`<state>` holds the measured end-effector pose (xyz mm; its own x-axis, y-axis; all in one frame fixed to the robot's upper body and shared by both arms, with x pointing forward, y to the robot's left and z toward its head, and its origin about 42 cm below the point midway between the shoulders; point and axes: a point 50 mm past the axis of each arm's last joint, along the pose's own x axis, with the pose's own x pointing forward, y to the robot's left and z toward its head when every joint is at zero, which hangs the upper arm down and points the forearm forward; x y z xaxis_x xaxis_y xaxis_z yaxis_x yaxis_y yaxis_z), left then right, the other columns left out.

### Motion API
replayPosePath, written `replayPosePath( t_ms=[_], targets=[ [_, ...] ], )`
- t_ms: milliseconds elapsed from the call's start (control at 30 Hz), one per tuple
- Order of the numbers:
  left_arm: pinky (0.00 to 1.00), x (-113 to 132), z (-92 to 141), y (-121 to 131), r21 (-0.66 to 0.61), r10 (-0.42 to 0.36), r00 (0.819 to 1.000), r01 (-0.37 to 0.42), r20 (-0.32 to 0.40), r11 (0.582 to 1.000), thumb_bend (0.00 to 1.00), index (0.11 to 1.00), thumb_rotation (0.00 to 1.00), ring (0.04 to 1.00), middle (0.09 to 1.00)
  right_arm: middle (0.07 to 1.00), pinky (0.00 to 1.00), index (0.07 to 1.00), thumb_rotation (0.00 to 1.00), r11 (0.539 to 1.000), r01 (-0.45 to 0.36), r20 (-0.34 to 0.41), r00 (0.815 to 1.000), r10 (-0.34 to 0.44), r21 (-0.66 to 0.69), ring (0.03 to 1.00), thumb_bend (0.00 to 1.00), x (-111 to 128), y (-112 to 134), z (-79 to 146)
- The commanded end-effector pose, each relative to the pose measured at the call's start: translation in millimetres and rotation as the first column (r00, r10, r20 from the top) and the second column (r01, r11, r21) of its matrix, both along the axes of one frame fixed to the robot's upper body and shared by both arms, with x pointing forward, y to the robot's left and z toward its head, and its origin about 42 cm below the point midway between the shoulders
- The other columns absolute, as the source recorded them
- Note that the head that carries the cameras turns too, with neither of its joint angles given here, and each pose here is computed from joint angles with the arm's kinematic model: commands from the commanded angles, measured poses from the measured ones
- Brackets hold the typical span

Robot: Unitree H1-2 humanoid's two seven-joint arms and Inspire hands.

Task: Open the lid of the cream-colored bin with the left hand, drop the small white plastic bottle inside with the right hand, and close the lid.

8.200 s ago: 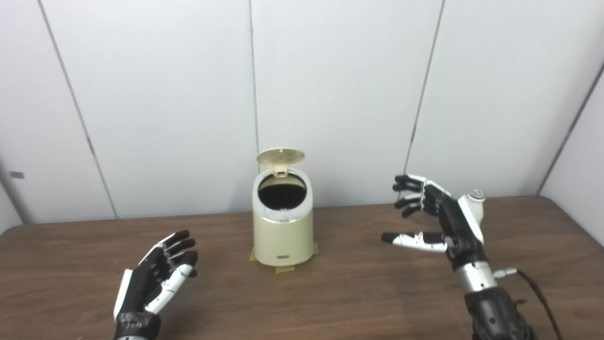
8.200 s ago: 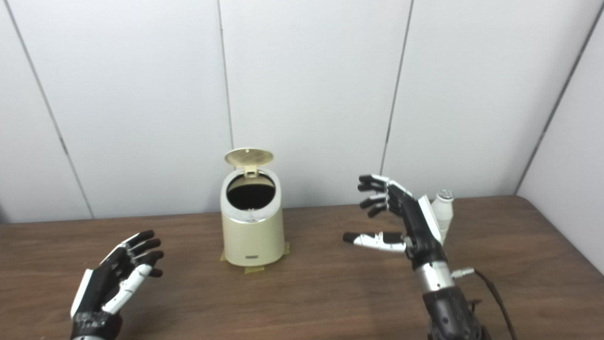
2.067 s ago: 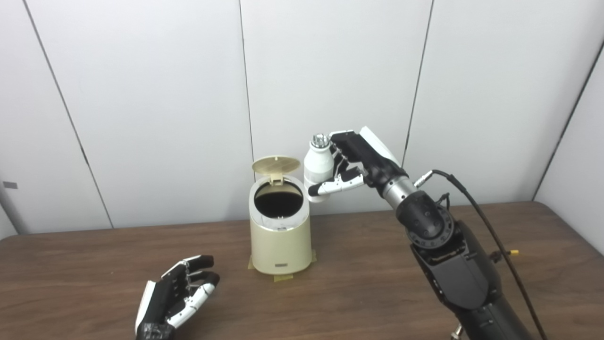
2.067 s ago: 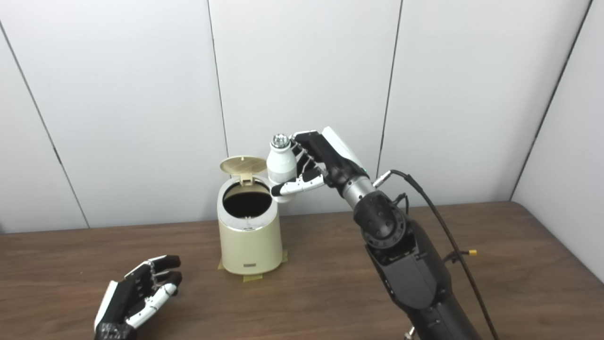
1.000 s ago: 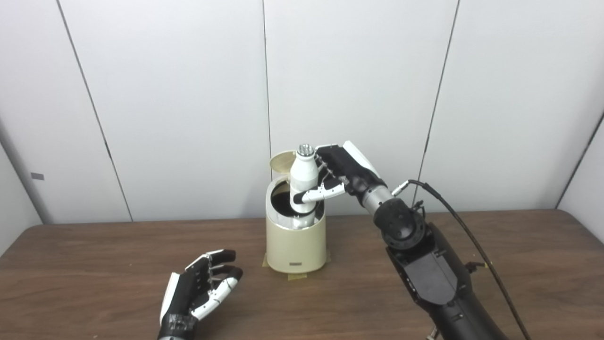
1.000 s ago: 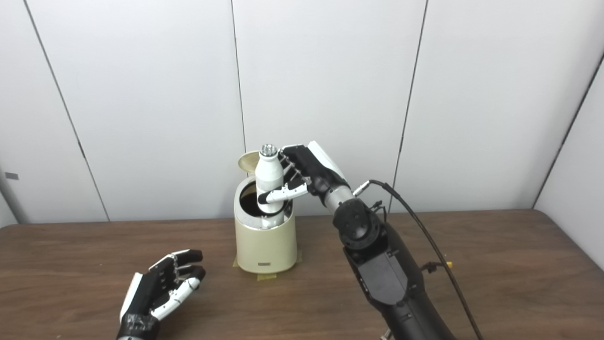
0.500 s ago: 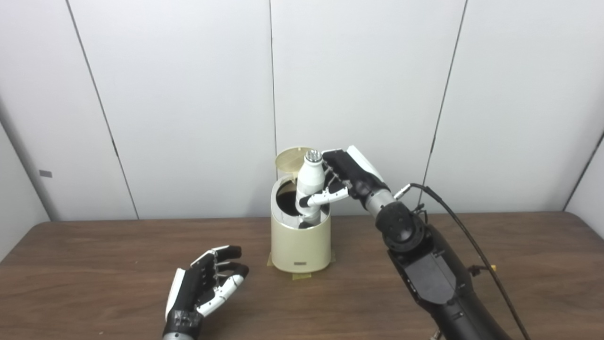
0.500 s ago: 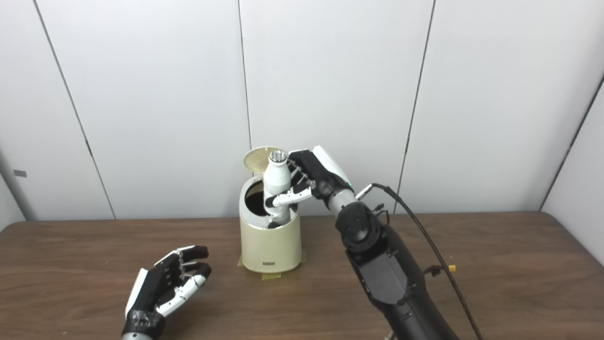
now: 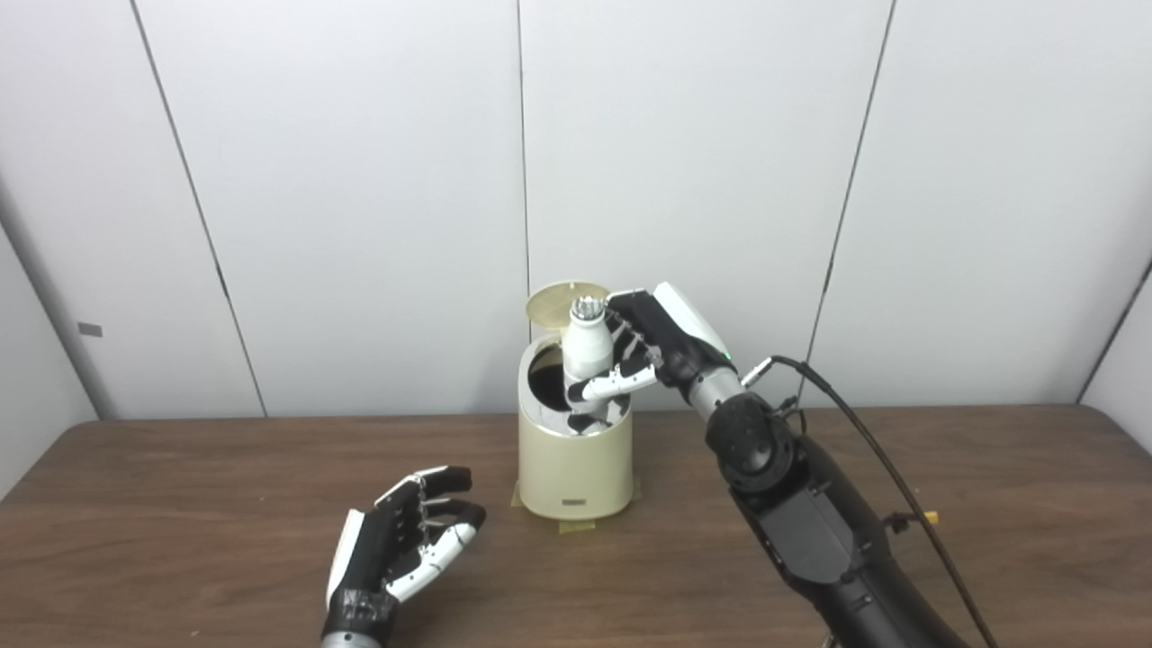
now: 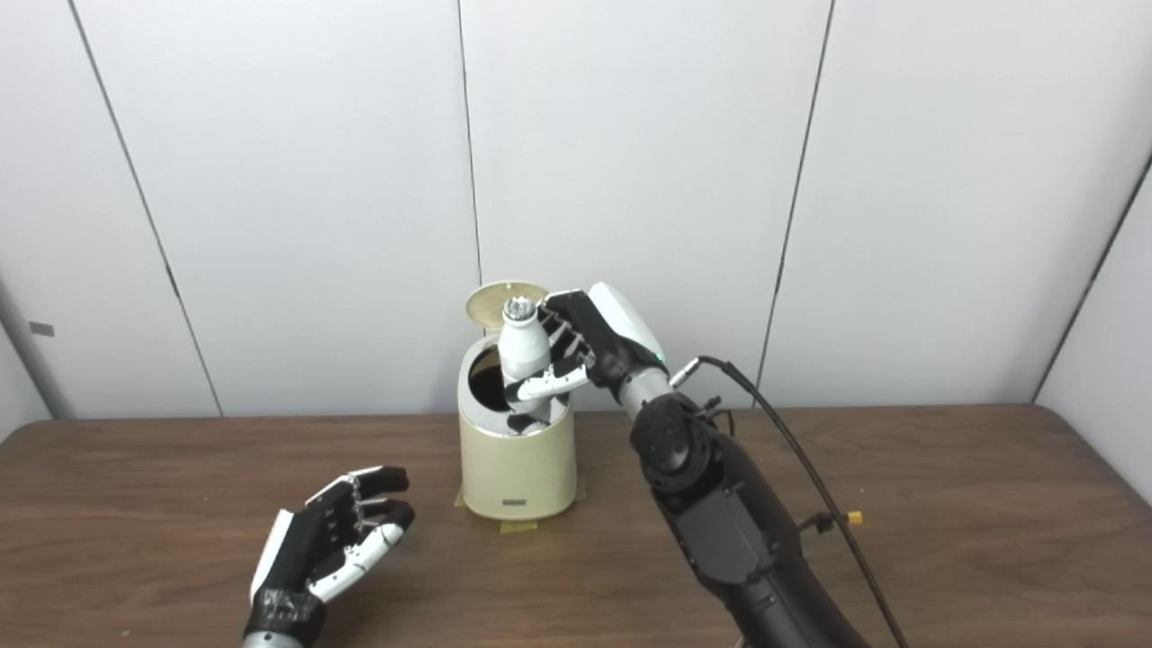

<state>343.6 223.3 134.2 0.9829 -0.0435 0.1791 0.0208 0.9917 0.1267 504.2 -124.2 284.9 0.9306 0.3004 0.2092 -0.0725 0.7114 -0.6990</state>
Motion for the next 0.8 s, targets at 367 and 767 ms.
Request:
replayPosePath(
  t_ms=[367, 767],
  targets=[
    [0.54, 7.7, 18.9, -5.5, -0.012, -0.023, 0.997, 0.024, 0.070, 1.000, 0.70, 0.711, 0.34, 0.669, 0.729, 0.676, 0.40, 0.708, 0.02, 0.990, -0.102, 0.065, 0.992, 0.108, -0.093, 0.502, 0.90, -1.5, 10.2, 37.3],
    [0.54, 6.5, 18.3, -3.4, -0.015, -0.024, 0.998, 0.025, 0.058, 1.000, 0.70, 0.712, 0.34, 0.673, 0.734, 0.696, 0.39, 0.730, 0.04, 0.987, -0.120, 0.038, 0.991, 0.125, -0.108, 0.502, 0.91, -4.9, 9.2, 36.0]
  ],
)
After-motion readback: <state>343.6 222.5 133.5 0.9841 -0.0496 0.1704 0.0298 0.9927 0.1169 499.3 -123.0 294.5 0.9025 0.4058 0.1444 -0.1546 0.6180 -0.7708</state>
